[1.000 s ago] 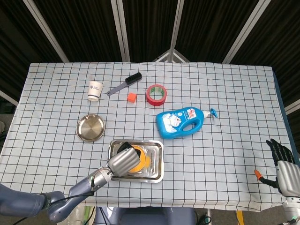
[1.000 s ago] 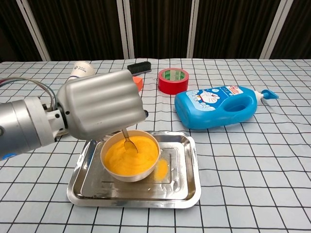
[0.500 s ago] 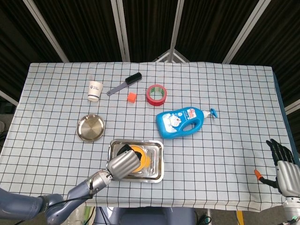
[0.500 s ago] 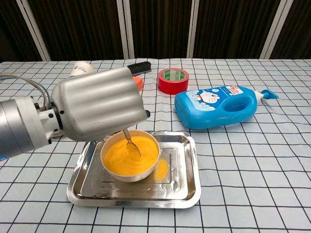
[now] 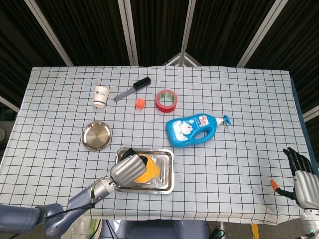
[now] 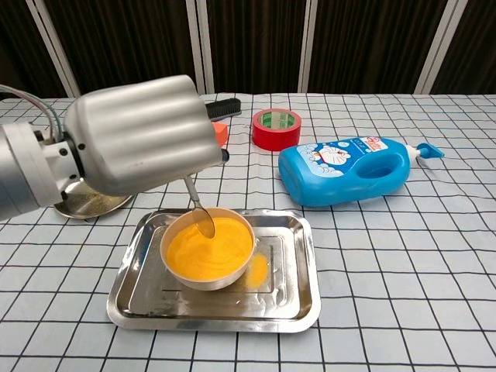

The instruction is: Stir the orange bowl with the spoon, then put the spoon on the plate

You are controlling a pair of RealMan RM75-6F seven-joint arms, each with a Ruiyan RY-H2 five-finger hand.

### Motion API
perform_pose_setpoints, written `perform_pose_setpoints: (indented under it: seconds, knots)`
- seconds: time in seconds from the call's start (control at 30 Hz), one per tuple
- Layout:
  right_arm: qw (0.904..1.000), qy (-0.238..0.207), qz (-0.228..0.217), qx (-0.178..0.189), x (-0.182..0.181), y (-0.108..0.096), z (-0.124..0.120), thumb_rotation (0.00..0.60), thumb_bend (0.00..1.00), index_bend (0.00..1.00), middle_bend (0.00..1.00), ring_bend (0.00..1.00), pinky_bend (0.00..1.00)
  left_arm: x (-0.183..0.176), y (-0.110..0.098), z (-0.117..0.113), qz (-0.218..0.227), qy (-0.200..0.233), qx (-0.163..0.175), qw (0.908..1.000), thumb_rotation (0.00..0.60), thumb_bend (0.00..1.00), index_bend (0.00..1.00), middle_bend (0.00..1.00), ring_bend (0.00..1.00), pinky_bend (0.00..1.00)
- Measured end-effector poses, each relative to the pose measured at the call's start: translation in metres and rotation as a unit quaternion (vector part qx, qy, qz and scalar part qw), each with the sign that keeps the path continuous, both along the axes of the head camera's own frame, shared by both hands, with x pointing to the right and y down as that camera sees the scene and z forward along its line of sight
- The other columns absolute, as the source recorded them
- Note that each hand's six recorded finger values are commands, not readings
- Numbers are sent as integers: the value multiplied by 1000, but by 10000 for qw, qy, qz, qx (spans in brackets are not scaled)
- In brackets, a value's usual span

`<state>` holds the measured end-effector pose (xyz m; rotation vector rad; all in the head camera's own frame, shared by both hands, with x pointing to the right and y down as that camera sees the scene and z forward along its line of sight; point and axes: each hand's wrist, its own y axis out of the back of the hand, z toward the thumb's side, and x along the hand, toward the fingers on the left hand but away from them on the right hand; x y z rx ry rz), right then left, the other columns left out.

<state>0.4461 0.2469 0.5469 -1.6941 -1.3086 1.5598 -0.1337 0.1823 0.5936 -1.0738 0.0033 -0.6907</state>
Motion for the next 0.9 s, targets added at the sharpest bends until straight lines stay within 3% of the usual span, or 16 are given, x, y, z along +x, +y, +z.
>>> perform_pose_setpoints:
  seconds: [0.5, 0.9]
  knots:
    - [10000, -5, 18, 1, 0, 0, 0, 600, 311, 0, 0, 0, 0, -3, 23, 3, 6, 39, -480, 9988, 600, 885, 765, 1000, 1000, 978]
    - [10000, -4, 22, 9, 0, 0, 0, 600, 311, 0, 0, 0, 0, -7, 11, 17, -113, -185, -174, 9996, 600, 886, 784, 1000, 1000, 979]
